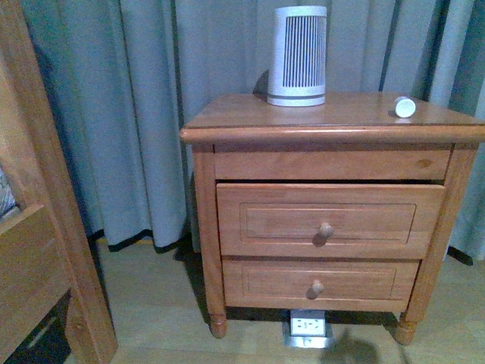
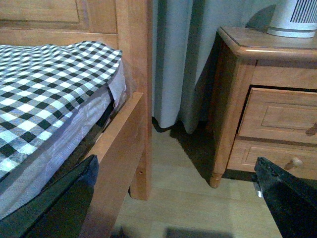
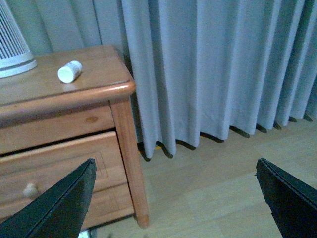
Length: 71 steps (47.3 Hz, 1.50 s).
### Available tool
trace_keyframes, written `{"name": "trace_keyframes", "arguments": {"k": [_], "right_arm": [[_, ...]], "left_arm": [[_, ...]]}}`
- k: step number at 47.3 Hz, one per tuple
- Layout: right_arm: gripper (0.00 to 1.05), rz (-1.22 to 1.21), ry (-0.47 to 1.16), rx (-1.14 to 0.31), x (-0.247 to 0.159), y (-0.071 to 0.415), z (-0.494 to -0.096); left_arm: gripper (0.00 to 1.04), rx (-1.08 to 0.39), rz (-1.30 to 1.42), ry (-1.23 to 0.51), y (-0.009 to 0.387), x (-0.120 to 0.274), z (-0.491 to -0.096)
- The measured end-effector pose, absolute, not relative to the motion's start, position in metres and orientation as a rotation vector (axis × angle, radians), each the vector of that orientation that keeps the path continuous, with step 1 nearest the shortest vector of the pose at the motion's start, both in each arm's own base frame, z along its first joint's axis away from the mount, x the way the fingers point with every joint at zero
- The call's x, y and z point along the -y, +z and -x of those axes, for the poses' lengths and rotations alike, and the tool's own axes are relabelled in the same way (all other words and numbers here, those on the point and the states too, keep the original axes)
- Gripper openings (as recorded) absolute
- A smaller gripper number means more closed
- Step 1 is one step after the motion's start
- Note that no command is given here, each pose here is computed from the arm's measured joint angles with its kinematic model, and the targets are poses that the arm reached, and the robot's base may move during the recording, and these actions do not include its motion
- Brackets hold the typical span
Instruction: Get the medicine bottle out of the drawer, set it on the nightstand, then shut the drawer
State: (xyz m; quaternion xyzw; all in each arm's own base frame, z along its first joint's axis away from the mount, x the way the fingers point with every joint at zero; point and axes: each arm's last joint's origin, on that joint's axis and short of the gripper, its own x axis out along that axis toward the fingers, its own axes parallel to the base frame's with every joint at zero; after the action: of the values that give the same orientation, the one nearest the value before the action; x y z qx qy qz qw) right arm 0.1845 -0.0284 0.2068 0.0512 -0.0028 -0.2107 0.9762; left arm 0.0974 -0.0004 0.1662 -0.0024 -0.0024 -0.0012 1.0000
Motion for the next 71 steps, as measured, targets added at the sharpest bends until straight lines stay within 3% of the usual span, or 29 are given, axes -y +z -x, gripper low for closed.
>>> {"name": "trace_keyframes", "arguments": {"k": [7, 13, 15, 20, 38, 66, 71], "right_arm": [[0.98, -0.083, -0.370, -0.009, 0.013, 0.185, -0.127], [0.96, -0.083, -0.338, 0.028, 0.013, 0.187, -0.121], [0.87, -0.050, -0.179, -0.008, 0.013, 0.184, -0.121], [0.68, -0.024, -0.012, -0.003, 0.002, 0.184, -0.118], [0.03, -0.006, -0.003, 0.008, 0.000, 0.171, -0.110], [0.04, -0.002, -0.003, 0.009, 0.000, 0.168, -0.097], [0.22, -0.002, -0.003, 0.009, 0.000, 0.168, -0.097]], "left_arm": [[0.98, 0.005, 0.005, -0.002, 0.166, 0.000, -0.097], [0.98, 0.005, 0.004, -0.002, 0.166, 0.000, -0.097], [0.98, 0.005, 0.004, -0.002, 0.166, 0.000, -0.097], [0.98, 0.005, 0.005, -0.002, 0.166, 0.000, -0.097], [0.98, 0.005, 0.005, -0.002, 0.166, 0.000, -0.097], [0.98, 0.005, 0.004, -0.003, 0.166, 0.000, -0.097], [0.98, 0.005, 0.004, -0.003, 0.166, 0.000, -0.097]]}}
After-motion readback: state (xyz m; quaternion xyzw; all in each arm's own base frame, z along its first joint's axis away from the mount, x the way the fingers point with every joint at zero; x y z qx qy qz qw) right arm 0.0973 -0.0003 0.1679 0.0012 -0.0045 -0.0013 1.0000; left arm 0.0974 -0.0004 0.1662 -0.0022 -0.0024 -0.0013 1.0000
